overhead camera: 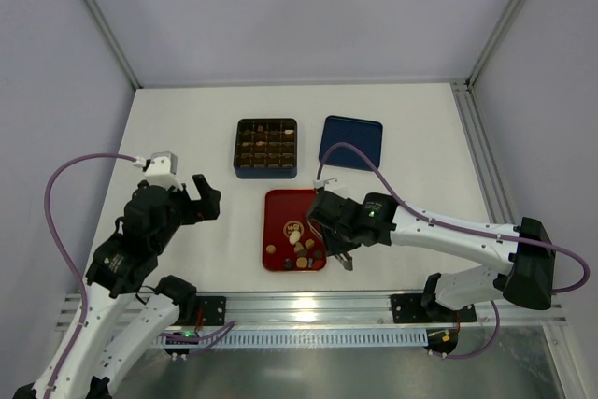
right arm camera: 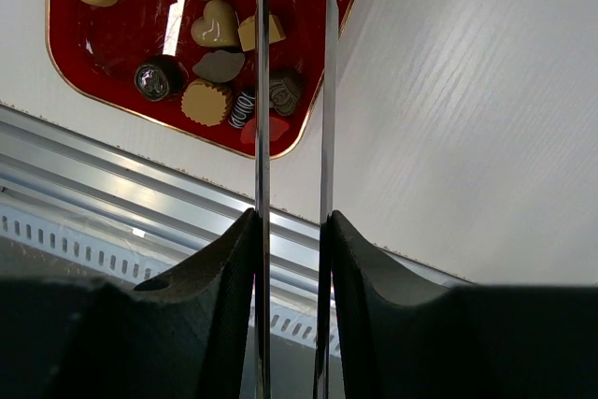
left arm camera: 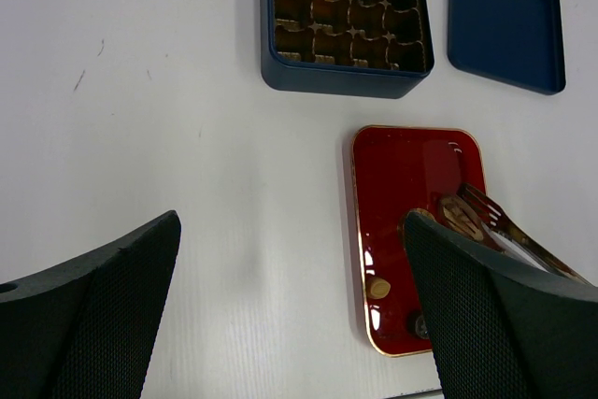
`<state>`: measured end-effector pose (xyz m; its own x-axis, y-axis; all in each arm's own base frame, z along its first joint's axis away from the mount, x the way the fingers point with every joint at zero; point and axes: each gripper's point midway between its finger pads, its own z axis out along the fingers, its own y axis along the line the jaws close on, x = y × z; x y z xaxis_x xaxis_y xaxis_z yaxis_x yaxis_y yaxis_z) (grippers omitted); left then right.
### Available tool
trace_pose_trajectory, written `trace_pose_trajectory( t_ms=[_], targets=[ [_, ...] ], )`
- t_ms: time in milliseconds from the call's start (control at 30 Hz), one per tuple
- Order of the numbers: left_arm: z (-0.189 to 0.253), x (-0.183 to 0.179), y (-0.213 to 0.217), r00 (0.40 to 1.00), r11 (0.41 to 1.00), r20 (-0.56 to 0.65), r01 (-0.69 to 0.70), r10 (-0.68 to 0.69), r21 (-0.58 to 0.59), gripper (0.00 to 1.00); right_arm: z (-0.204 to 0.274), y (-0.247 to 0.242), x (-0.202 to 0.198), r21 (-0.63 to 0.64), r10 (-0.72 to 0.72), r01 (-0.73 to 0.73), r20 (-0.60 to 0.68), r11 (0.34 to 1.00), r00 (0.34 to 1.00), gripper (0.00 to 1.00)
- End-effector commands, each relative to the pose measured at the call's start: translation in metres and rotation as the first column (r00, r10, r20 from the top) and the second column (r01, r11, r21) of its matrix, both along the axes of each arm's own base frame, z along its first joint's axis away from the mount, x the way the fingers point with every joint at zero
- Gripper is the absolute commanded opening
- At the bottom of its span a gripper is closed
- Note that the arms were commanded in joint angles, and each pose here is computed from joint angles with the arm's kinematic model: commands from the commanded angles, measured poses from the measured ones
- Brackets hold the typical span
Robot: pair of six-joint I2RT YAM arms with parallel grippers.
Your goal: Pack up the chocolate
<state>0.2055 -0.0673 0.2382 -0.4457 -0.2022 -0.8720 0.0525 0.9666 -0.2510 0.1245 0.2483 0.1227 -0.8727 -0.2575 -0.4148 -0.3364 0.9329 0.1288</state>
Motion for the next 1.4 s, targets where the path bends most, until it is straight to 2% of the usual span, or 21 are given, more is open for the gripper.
trace_pose_trajectory(
  t_ms=[0, 367, 1000, 1133, 1367],
  targets=[
    [0.006, 0.002, -0.001, 0.999, 1.0, 0.032, 0.009, -0.009, -0.002, 1.0, 0.014, 0.01, 0.006, 0.048, 0.009, -0.01, 0.027, 0.999, 1.0, 0.36],
    [0.007, 0.002, -0.001, 0.999, 1.0, 0.035, 0.008, -0.008, -0.001, 1.0, 0.028, 0.013, 0.01, 0.075, 0.01, -0.013, 0.051, 0.997, 0.999, 0.29],
    [0.006, 0.002, -0.001, 1.0, 1.0, 0.029, 0.007, -0.007, -0.002, 1.0, 0.065, 0.011, 0.027, 0.114, -0.007, -0.008, 0.132, 0.993, 0.991, 0.29],
    [0.006, 0.002, -0.001, 1.0, 1.0, 0.03, 0.007, -0.007, -0.002, 1.0, 0.08, 0.02, 0.04, 0.149, -0.012, -0.012, 0.16, 0.989, 0.987, 0.3],
    [0.005, 0.003, -0.001, 1.0, 1.0, 0.028, 0.006, -0.007, 0.002, 1.0, 0.11, 0.032, 0.09, 0.191, -0.028, -0.021, 0.248, 0.981, 0.968, 0.29]
  ],
)
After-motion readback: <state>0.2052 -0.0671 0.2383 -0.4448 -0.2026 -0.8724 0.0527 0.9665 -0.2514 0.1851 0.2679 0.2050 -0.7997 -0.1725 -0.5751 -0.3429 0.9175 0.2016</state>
